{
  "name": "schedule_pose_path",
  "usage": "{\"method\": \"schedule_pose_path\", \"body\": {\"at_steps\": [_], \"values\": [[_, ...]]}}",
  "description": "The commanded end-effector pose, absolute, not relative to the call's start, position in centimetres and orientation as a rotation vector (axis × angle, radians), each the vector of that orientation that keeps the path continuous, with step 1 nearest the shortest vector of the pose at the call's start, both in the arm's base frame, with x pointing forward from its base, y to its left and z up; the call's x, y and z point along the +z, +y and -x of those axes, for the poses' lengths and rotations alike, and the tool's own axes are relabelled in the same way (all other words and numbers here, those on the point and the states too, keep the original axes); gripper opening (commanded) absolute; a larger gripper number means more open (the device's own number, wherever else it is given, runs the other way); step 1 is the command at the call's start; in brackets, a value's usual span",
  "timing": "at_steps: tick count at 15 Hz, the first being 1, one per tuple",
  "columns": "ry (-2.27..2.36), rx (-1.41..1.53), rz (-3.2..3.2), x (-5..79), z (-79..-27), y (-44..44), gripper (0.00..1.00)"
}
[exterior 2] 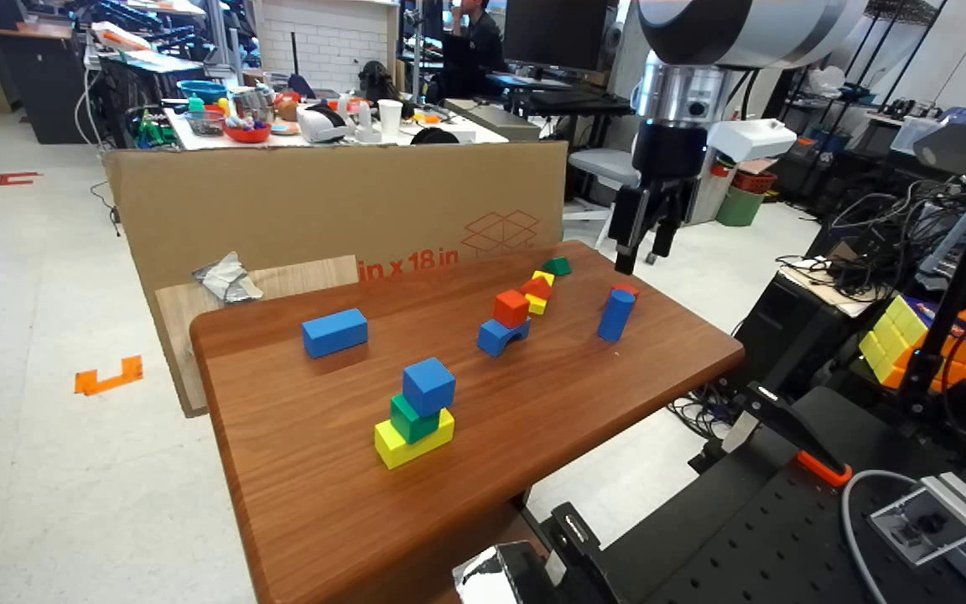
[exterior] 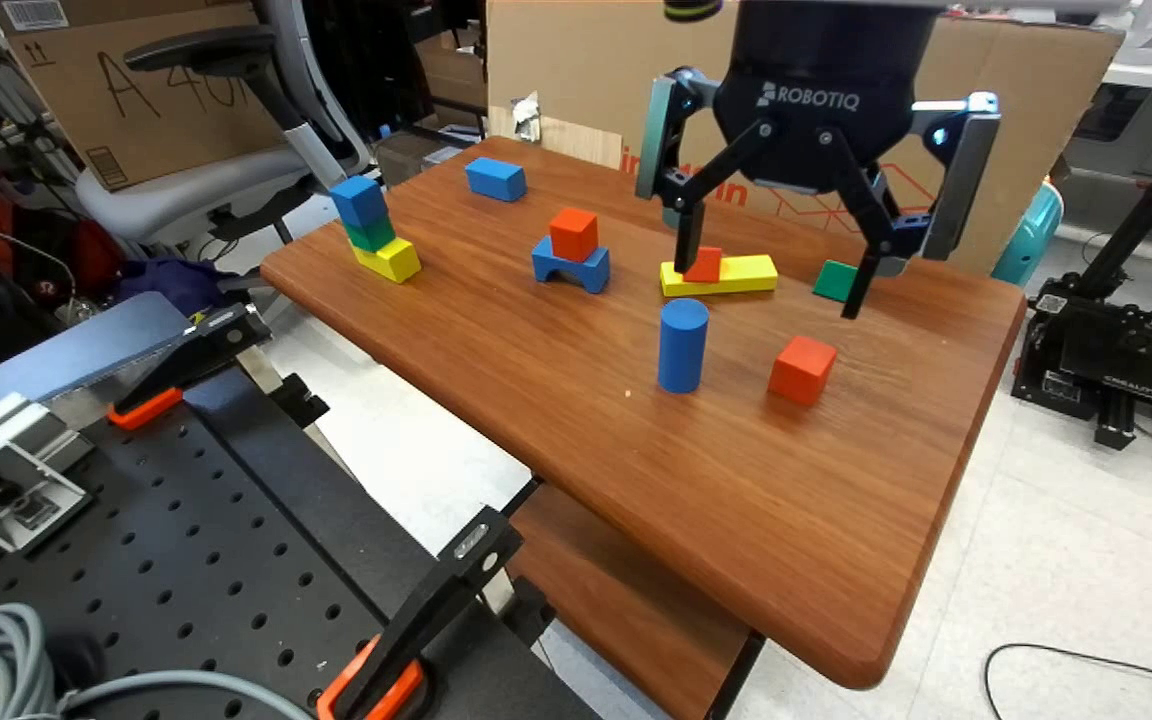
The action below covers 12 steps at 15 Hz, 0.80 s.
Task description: Remove the green block from the orange block, then move the orange block forward and move the blue block to the right
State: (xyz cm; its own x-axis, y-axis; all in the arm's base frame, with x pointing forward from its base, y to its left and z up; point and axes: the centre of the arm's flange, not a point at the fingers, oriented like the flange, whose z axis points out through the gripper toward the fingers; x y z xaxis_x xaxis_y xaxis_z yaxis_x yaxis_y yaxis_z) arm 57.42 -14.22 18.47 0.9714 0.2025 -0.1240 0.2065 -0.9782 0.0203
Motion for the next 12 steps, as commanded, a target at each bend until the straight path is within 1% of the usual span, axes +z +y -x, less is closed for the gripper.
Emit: {"method": "schedule_pose_path", "body": {"at_steps": [1, 5, 12], "values": [[0.356, -0.138, -3.106, 18.7, -54.7, -12.7, 1.00], [0.392, -0.116, -3.105, 17.6, -53.7, -11.6, 1.00], [0.434, -0.135, -3.103, 16.0, -54.1, -10.2, 1.00]]}}
